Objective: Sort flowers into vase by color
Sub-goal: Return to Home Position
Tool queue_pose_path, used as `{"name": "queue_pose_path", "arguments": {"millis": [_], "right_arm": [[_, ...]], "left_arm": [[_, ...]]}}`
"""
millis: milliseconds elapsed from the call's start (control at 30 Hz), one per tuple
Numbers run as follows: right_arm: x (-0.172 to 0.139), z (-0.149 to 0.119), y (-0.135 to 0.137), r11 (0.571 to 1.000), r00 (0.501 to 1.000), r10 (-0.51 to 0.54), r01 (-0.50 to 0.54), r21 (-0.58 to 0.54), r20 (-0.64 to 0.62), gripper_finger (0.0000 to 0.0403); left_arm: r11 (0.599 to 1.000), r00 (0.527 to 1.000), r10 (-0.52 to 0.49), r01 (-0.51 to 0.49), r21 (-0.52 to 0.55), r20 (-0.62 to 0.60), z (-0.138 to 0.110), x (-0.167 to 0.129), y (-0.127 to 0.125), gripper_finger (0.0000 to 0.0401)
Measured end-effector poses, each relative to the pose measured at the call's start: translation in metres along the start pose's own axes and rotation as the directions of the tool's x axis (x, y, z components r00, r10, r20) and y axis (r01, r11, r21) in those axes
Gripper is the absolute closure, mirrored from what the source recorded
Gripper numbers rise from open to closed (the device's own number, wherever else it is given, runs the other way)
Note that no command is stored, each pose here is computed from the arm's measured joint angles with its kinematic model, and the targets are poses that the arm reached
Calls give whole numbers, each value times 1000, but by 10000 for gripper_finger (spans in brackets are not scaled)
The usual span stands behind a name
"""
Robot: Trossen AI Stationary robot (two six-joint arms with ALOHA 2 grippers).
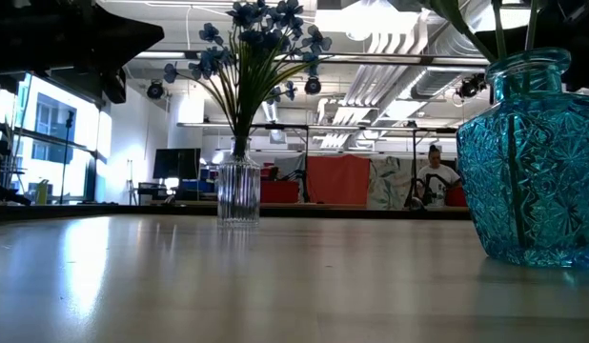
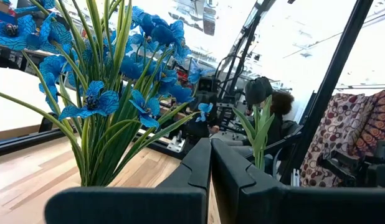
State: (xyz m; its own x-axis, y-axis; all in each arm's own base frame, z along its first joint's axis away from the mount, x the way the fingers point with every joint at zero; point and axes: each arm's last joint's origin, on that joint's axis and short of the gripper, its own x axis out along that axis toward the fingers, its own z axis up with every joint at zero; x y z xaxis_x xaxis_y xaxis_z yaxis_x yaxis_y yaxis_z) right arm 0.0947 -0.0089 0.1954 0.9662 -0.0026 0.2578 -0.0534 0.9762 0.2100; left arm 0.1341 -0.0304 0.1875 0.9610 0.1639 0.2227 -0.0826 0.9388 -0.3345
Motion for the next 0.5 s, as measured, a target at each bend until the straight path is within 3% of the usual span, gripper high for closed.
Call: {"name": "queue_pose_path", "arguments": {"millis": [133, 400, 500], "right_arm": [[-3, -5, -1, 999, 1000, -4, 3, -47, -15, 403], [-4, -25, -6, 998, 975, -56, 58, 4, -217, 403], [-4, -26, -7, 997, 970, -68, 71, 4, -232, 403]], "left_arm": [[1000, 1000, 0, 0, 0, 0, 0, 0, 0, 400], [1000, 1000, 6, -5, 12, -23, -2, 0, 0, 400], [1000, 999, 9, -8, 19, -36, -4, 0, 1, 400]]}}
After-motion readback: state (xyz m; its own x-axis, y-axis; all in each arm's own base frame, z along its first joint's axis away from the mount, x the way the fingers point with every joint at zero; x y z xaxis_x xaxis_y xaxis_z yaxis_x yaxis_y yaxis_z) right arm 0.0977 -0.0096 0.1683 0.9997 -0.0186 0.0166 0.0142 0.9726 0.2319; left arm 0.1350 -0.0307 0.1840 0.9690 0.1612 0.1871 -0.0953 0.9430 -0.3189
